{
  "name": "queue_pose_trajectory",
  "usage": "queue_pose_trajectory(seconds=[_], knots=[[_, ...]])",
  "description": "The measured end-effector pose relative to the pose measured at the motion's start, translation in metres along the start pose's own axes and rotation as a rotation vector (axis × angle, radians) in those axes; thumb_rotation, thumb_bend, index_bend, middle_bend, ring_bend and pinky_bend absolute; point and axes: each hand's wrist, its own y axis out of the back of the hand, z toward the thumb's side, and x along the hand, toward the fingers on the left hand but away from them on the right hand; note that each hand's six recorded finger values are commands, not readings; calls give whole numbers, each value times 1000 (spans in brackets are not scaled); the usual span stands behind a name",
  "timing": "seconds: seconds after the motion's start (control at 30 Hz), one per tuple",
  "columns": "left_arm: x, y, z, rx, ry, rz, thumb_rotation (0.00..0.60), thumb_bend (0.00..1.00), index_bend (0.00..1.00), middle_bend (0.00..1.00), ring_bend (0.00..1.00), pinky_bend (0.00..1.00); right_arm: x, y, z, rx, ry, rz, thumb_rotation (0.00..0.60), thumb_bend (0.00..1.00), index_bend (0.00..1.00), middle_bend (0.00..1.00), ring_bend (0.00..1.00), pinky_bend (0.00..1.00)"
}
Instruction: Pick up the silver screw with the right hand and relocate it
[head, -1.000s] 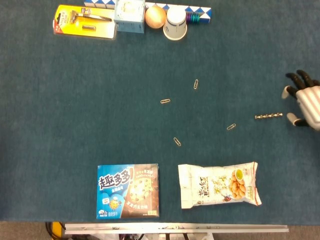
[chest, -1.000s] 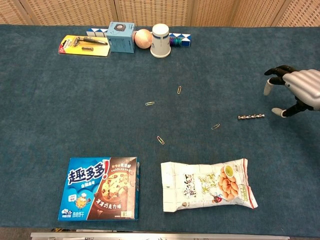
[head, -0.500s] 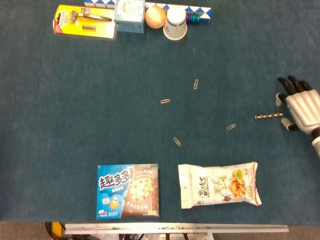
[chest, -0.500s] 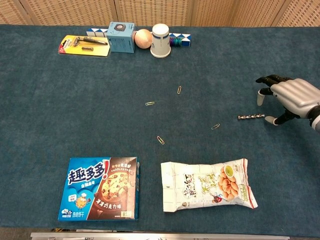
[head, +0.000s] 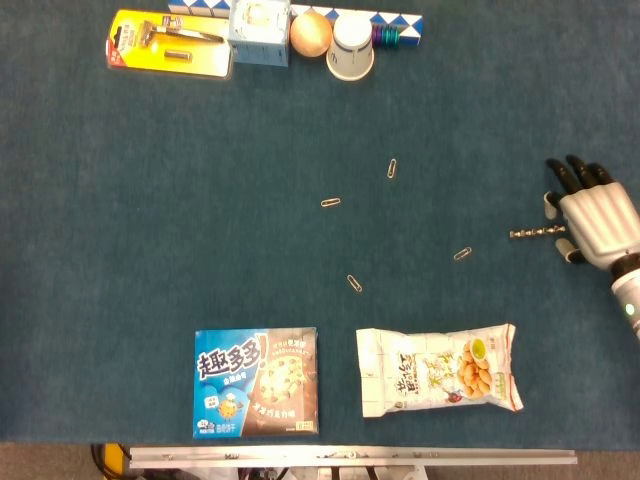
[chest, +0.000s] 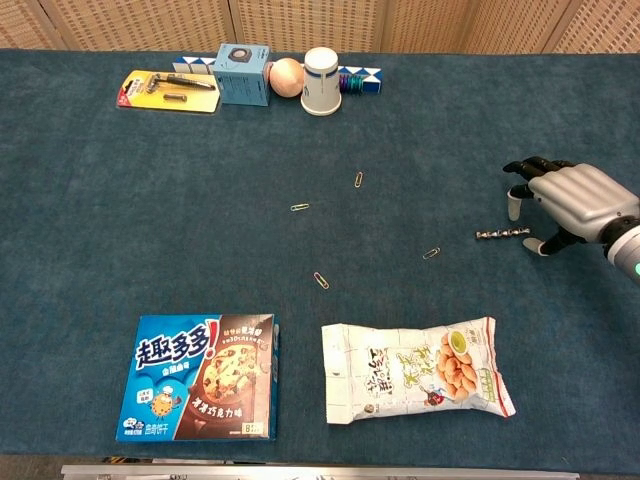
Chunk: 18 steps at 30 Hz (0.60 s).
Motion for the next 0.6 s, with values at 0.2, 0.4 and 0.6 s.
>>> queue_pose_trajectory(seconds=[0.2,0.4,0.6], knots=[[0,1,-1,-3,2,3,600,0,524,433,462,597,-1,0,2,4,2,-4,600,232,512,89,0,148],[0,2,-1,-4,3,3,600,0,522,433,462,597,-3,0,2,17,-3,0,600,234,513,89,0,148],[0,1,-1,-2,1,1,600,0,522,433,462,597,-5,-2,2,23,-7,3,600,237,513,89,0,148]])
